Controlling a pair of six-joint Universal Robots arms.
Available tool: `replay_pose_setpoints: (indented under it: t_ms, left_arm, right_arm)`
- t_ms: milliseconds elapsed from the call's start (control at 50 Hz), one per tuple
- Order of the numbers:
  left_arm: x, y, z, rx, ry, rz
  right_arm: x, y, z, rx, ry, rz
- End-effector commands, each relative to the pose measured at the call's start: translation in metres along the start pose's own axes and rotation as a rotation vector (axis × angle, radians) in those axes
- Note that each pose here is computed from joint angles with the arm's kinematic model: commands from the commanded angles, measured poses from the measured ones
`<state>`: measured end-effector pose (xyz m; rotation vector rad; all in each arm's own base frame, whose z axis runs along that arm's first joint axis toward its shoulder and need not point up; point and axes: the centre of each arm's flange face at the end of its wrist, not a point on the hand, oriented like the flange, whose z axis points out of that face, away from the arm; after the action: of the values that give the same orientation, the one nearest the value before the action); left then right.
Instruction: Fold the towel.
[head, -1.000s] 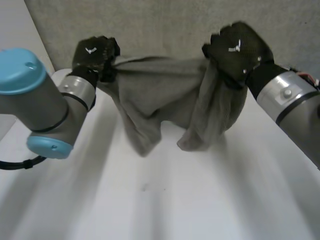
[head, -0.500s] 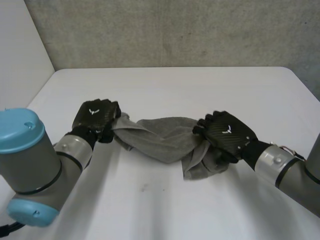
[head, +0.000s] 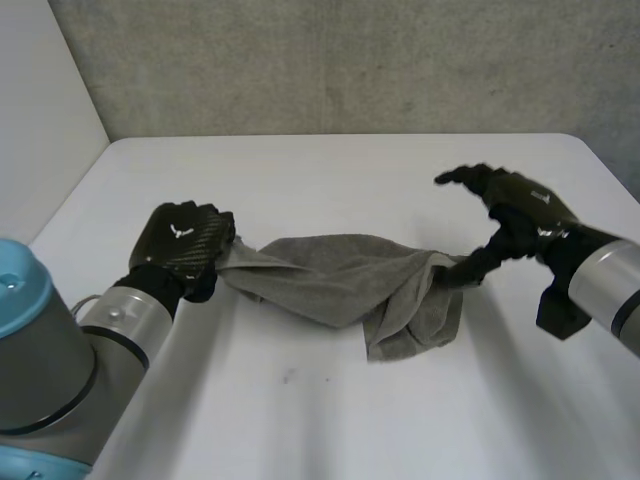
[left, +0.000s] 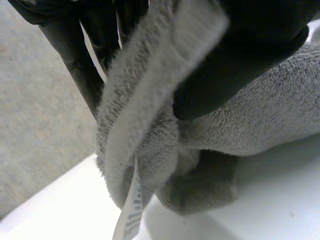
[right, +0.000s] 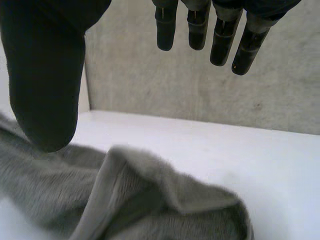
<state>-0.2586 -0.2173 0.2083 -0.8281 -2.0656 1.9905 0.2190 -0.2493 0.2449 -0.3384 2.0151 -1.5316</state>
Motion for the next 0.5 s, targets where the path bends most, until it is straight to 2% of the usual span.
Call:
replay_pose_setpoints:
  t_ms: [20,220,360,500]
  left_arm:
    - [-0.010,-0.034,-0.016,0.112,-0.033,0.006]
    - [-0.018,-0.057,-0.026,0.195,-0.061,0.012]
    - [-0.024,-0.065,-0.022,0.225,-0.068,0.019]
    - [-0.029,-0.069,-0.023,0.245,-0.073,0.025]
  right_arm:
    - [0.008,-0.027,0.023,-0.002,0.018,0.077]
    - [0.025,-0.007,0.060,-0.200,0.057,0.130]
    - [-0.007,0.020,0.075,-0.274,0.011,0.087]
    - [-0.006,0.040,0.086,-0.319,0.029,0.083]
